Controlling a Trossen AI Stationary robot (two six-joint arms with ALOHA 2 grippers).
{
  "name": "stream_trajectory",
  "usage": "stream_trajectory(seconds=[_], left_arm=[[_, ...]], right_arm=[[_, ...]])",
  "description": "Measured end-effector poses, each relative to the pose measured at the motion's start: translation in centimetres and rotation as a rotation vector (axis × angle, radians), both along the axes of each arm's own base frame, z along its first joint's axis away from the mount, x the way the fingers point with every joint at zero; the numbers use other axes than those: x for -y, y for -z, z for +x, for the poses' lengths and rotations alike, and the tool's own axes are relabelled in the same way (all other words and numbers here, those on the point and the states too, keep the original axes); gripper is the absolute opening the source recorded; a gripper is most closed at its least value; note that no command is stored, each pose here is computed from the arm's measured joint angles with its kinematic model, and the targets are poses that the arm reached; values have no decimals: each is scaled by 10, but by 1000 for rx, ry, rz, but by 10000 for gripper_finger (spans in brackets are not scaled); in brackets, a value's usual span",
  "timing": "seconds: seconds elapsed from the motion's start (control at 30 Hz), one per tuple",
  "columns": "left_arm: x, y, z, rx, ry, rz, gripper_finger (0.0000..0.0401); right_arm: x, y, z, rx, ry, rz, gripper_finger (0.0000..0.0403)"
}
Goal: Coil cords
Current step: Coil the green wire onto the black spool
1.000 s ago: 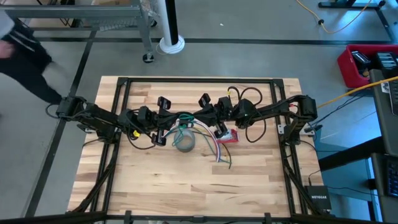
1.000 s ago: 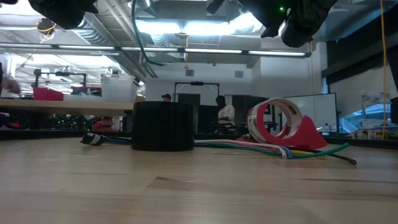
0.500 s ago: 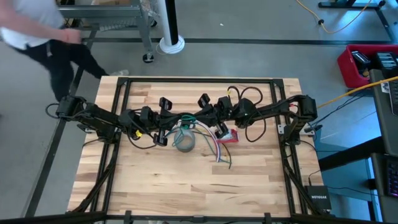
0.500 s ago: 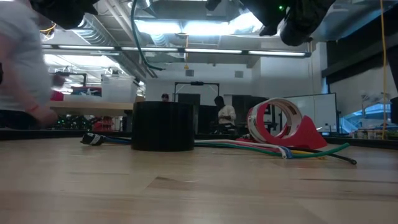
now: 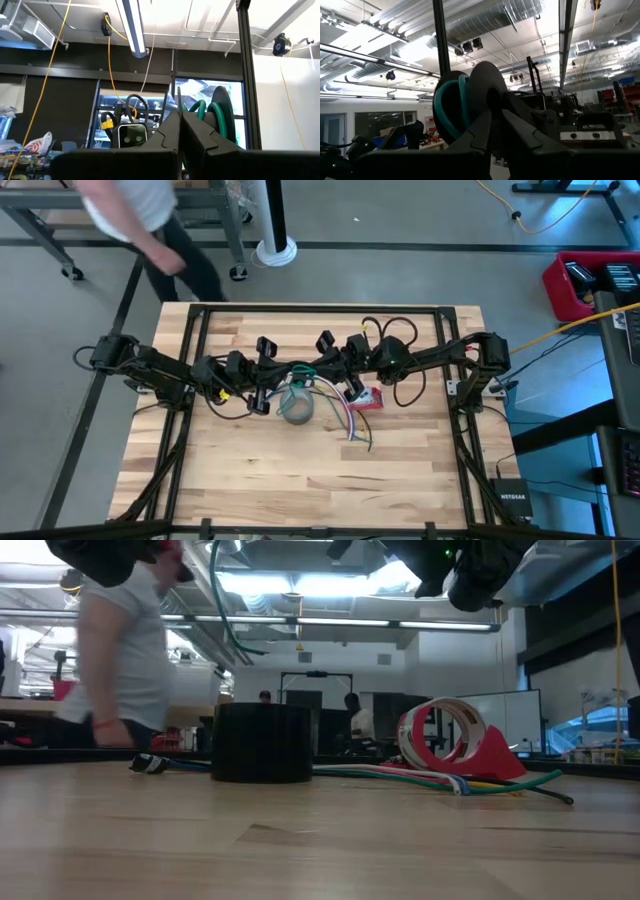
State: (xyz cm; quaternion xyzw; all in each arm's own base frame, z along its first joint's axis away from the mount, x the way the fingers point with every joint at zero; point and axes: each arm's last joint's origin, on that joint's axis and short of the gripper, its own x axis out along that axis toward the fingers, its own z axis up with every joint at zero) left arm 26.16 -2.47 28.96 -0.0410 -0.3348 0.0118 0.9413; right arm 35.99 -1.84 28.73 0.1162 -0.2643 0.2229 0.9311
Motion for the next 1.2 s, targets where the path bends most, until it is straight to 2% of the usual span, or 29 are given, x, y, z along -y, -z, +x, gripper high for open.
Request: stream_trajectory(seconds=[0.27,0.53,0.63,0.77,0.87,0.97,1.07,1.2], left_arm=[[4,-9,-8,89,0,4,0],[5,-9,-8,69,21,-13,0],[5,0,-10,40,25,-30,0],[1,17,-23,5,4,-107,0],[-1,28,-32,-29,-2,-117,0],[1,32,-35,-42,4,-109,0],[2,32,-35,-43,16,-104,0],[5,31,-35,-41,35,-82,0]], right_arm=[[0,4,2,-60,-30,32,44],[-1,4,2,-65,-73,2,44],[-1,4,2,-69,-79,5,44],[-3,6,2,-117,-165,9,44],[-4,8,3,-141,-193,-3,44],[-3,8,3,-153,-171,12,44],[0,10,6,-167,-84,46,44],[1,12,8,-175,-10,36,44]])
